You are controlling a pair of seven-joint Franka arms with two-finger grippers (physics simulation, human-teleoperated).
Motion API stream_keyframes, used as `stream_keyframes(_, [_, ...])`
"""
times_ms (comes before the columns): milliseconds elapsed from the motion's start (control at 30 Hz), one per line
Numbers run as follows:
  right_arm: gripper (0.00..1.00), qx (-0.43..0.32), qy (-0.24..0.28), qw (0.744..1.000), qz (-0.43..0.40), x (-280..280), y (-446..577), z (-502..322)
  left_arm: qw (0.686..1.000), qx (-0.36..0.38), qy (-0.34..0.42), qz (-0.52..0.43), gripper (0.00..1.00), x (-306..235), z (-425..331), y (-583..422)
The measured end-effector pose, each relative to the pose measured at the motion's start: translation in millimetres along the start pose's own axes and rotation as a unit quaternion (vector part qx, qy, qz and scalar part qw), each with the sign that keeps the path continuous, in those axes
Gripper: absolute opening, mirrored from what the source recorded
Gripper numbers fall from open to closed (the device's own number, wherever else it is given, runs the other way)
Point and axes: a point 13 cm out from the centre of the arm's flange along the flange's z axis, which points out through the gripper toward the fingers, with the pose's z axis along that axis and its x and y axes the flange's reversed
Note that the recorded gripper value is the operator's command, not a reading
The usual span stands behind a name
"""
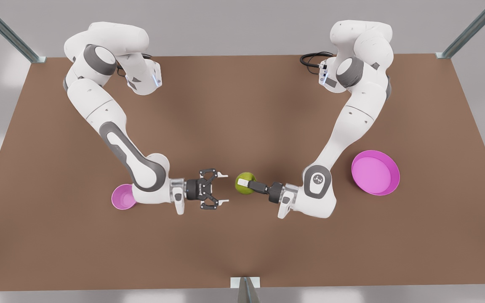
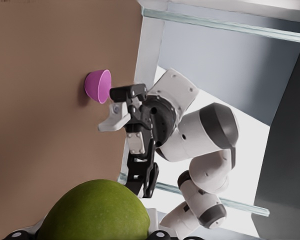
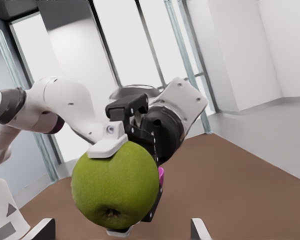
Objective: Use the left arm to pick up the apple from the plate, transfer it to the gripper of the right arm, and then use the right arm to place it into the bowl
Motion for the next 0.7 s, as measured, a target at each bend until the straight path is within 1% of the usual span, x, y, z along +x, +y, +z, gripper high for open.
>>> stream_keyframes(300, [1.0,-0.003,-0.018,1.0,-0.019,-3.2,10.4,22.2,1.0,-0.001,-0.007,0.005,0.83,-3.6,0.4,1.6])
stream_keyframes(700, [1.0,0.01,-0.015,0.999,-0.039,4.2,11.1,44.5,1.0,-0.003,-0.017,0.011,0.83,-7.1,2.2,-2.0])
